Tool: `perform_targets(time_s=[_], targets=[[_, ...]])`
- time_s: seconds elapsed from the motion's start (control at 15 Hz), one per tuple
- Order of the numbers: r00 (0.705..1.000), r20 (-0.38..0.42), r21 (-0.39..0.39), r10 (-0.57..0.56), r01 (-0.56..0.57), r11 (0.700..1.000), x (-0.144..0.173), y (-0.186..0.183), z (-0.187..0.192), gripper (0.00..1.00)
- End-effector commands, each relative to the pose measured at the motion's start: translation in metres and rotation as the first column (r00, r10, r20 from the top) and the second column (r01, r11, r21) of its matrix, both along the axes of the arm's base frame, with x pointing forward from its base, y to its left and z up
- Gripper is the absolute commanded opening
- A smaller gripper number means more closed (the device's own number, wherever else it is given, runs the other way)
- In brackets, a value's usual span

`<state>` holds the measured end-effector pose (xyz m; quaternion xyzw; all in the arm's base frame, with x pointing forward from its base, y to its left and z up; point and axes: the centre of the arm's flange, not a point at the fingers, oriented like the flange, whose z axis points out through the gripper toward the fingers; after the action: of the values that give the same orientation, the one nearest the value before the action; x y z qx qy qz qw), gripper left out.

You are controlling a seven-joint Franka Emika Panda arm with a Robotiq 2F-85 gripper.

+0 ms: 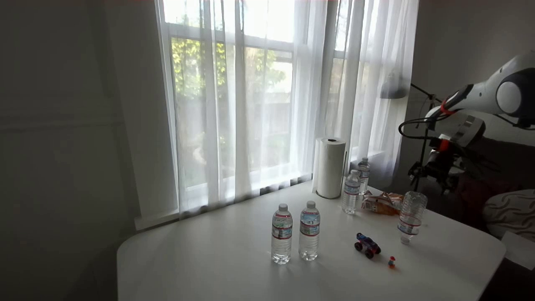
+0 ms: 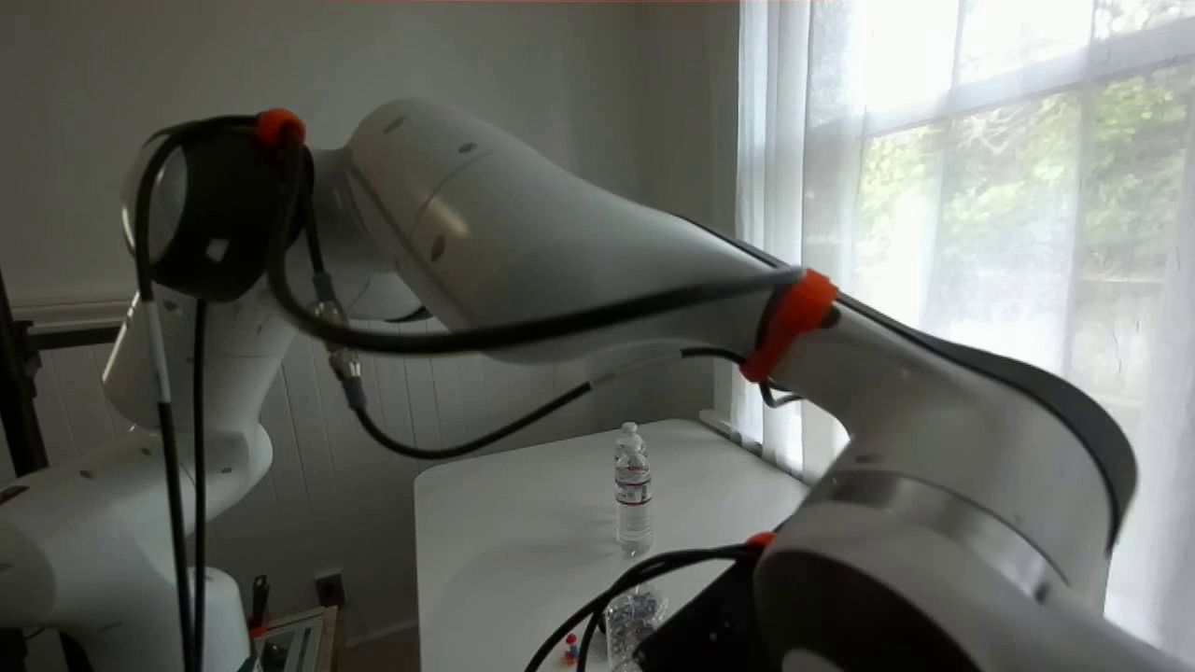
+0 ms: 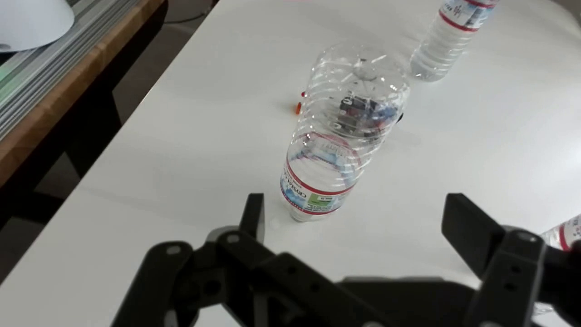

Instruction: Pick up the lying water bottle and make it stand on its opening

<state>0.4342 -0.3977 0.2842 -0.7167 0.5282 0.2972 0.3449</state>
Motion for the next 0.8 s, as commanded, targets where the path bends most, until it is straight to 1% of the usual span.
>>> perform_targets(time_s=[0.0, 0.13, 0.27, 0.47, 0.73], targets=[[0.994, 0.049, -0.173, 0.096, -0.087, 0.981, -0.010, 0.050, 0.043, 1.00], [0.983, 0.065, -0.265, 0.170, -0.147, 0.953, -0.008, 0.071, 0.065, 1.00], [0.967, 0.084, -0.354, 0.240, -0.196, 0.914, -0.010, 0.090, 0.086, 1.00], [0.935, 0.105, -0.485, 0.340, -0.250, 0.838, -0.013, 0.114, 0.115, 1.00], [0.885, 0.163, -0.643, 0.437, -0.241, 0.727, -0.018, 0.135, 0.141, 1.00]])
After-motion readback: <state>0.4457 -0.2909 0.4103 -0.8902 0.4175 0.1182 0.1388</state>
